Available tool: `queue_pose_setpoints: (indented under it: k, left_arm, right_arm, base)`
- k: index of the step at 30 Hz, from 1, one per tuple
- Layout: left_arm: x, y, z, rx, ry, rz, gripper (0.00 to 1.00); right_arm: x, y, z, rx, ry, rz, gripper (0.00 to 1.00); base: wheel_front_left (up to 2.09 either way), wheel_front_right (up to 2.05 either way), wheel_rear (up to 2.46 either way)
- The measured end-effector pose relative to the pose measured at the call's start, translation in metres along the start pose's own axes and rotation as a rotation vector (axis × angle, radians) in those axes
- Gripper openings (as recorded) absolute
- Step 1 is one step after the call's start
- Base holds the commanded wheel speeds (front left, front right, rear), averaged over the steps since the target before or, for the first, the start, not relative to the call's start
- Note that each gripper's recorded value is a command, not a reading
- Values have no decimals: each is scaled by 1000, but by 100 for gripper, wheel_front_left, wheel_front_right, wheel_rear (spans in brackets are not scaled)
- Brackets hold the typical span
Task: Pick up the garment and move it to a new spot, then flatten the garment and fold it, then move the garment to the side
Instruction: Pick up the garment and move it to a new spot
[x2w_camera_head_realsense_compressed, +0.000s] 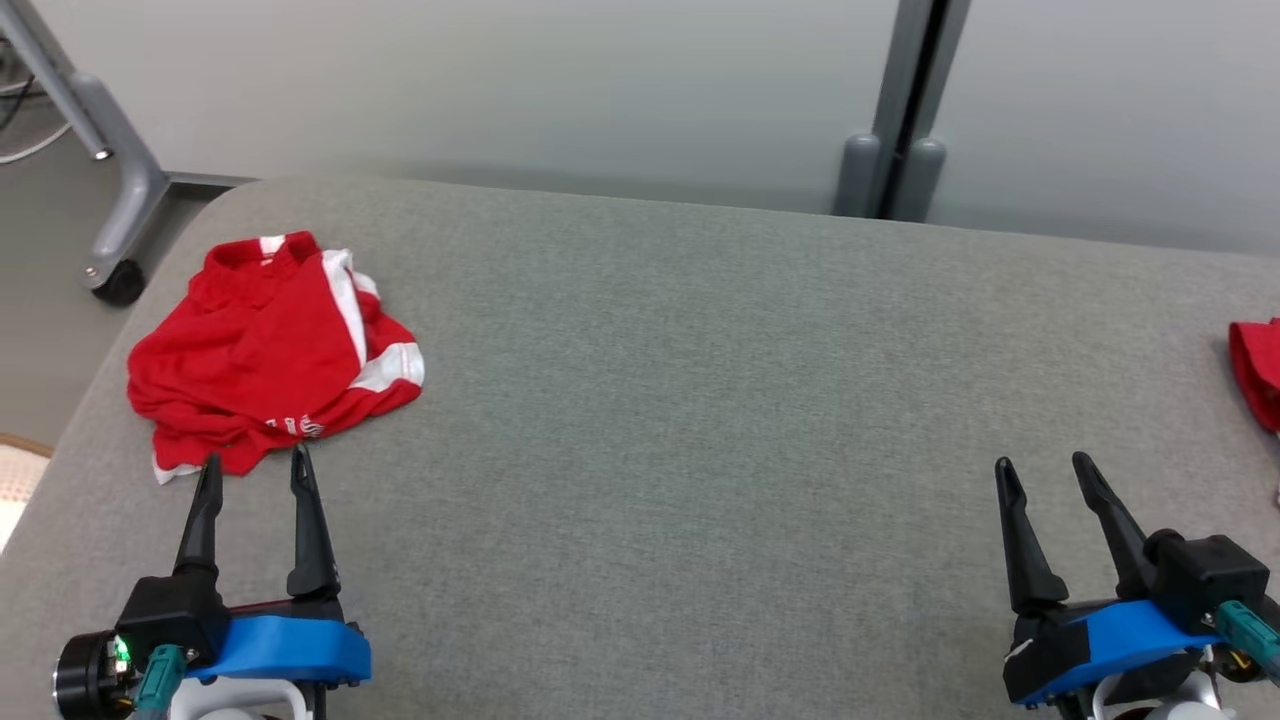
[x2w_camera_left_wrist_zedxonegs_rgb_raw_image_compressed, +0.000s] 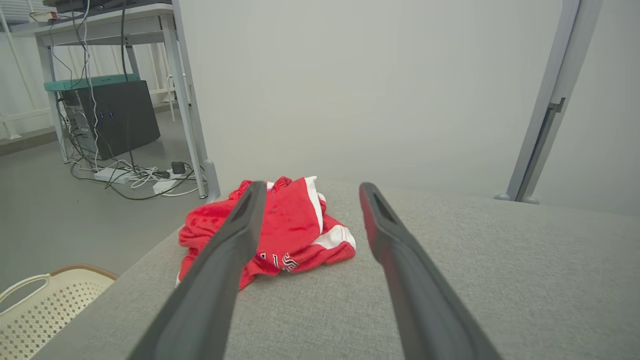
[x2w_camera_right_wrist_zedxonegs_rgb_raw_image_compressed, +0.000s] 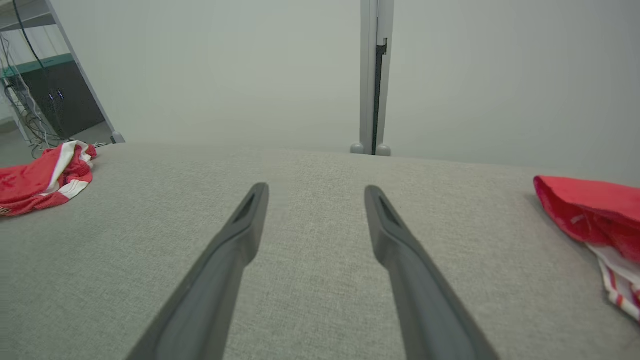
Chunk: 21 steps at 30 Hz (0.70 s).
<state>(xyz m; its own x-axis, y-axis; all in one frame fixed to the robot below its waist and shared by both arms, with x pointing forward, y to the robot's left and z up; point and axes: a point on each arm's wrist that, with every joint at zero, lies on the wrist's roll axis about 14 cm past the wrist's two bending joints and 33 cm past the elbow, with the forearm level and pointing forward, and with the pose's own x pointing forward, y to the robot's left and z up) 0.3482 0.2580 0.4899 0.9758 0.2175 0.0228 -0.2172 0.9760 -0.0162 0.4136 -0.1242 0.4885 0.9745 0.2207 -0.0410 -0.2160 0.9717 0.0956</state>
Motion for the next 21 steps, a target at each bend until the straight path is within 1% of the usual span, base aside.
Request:
queue_pose_setpoints:
  k: [5, 13, 21]
  left_arm:
    - [-13, 28, 1, 11, 2, 82, 100]
    - [-33, 63, 1, 26, 12, 197, 100]
    - [-50, 86, 0, 39, 28, 278, 100]
  right_arm:
    - [16, 26, -6, -1, 17, 77, 100]
    - [37, 66, -15, 5, 38, 194, 100]
    - [48, 86, -23, 8, 57, 254, 100]
  base:
    - [0, 0, 0]
    - [0, 0, 0]
    - [0, 0, 0]
